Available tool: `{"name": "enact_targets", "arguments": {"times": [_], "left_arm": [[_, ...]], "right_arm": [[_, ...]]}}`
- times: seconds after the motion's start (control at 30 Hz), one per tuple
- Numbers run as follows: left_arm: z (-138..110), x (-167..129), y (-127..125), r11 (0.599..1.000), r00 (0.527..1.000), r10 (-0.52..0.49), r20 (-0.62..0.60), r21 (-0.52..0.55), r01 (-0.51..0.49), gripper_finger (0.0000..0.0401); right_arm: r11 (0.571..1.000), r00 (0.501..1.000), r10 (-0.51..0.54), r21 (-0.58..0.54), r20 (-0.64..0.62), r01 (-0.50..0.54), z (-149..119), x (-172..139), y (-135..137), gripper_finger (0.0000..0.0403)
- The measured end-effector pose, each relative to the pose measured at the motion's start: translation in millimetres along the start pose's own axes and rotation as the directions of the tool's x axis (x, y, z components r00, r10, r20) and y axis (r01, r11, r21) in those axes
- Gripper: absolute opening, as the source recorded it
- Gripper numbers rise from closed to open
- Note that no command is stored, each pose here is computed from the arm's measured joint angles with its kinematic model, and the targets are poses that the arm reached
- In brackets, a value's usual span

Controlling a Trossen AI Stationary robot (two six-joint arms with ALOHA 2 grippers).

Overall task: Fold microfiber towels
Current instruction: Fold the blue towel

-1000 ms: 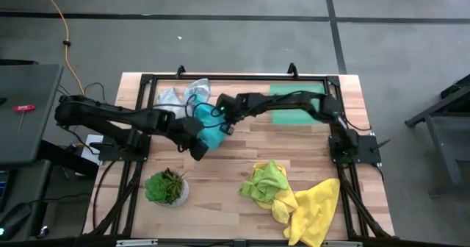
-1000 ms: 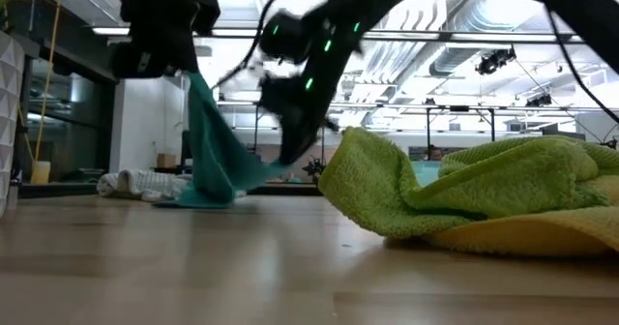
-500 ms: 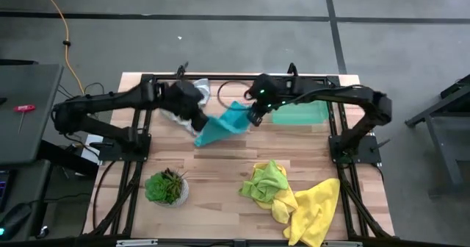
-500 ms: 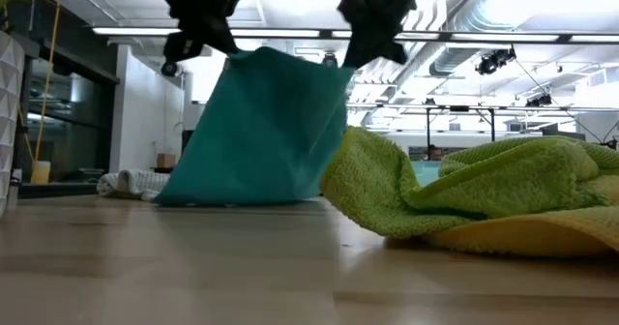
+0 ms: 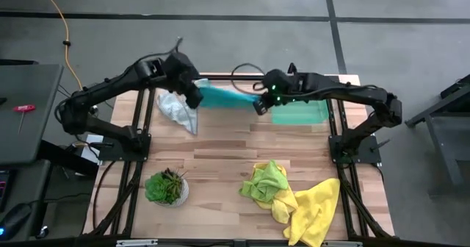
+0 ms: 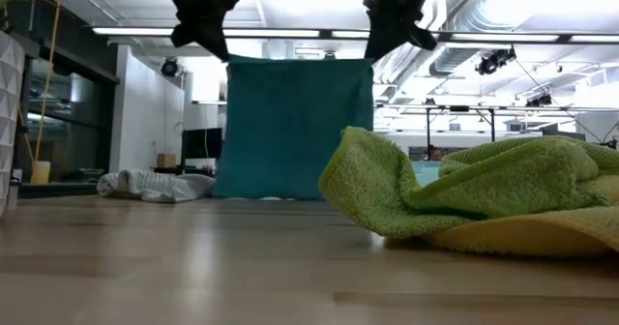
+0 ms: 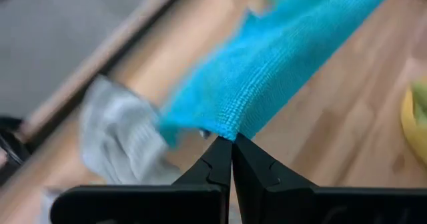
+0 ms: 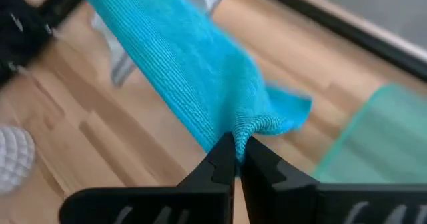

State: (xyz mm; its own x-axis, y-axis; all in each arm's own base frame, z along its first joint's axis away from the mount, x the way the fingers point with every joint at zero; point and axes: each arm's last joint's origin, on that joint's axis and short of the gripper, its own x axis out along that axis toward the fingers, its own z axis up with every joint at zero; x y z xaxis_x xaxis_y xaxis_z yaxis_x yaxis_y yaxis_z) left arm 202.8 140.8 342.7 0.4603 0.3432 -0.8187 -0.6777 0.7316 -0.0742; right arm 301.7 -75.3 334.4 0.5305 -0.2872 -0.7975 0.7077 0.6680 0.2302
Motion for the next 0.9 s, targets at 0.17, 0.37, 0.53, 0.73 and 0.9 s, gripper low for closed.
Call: {"name": "enact_targets", "arguments": {"times": [0.17,0.37,0.53,0.73,0.9], "left_arm": [[-27.5,18.7,-28.0,0.998,0.988,-0.057,-0.142,-0.002,0.058,0.0],[-75.5,44.6,-64.3,0.992,0.944,-0.118,-0.309,-0.068,0.102,0.0],[-111.2,59.9,-87.7,0.978,0.906,-0.179,-0.383,-0.167,0.123,0.0],[-142.1,71.9,-109.9,0.943,0.875,-0.28,-0.395,-0.281,0.175,0.0],[-146.3,78.3,-109.2,0.93,0.891,-0.274,-0.363,-0.337,0.148,0.0]], "right_arm": [[0.999,0.995,-0.044,-0.024,-0.089,0.042,-23.5,14.7,23.4,0.0],[0.994,0.966,-0.081,-0.085,-0.245,0.062,-57.1,54.4,54.1,0.0],[0.99,0.926,-0.101,-0.128,-0.364,0.057,-83.3,88.2,71.4,0.0],[0.994,0.878,-0.077,-0.103,-0.473,0.031,-103.4,103.1,82.8,0.0],[0.997,0.888,-0.073,-0.025,-0.454,0.07,-96.8,106.6,78.9,0.0]]}}
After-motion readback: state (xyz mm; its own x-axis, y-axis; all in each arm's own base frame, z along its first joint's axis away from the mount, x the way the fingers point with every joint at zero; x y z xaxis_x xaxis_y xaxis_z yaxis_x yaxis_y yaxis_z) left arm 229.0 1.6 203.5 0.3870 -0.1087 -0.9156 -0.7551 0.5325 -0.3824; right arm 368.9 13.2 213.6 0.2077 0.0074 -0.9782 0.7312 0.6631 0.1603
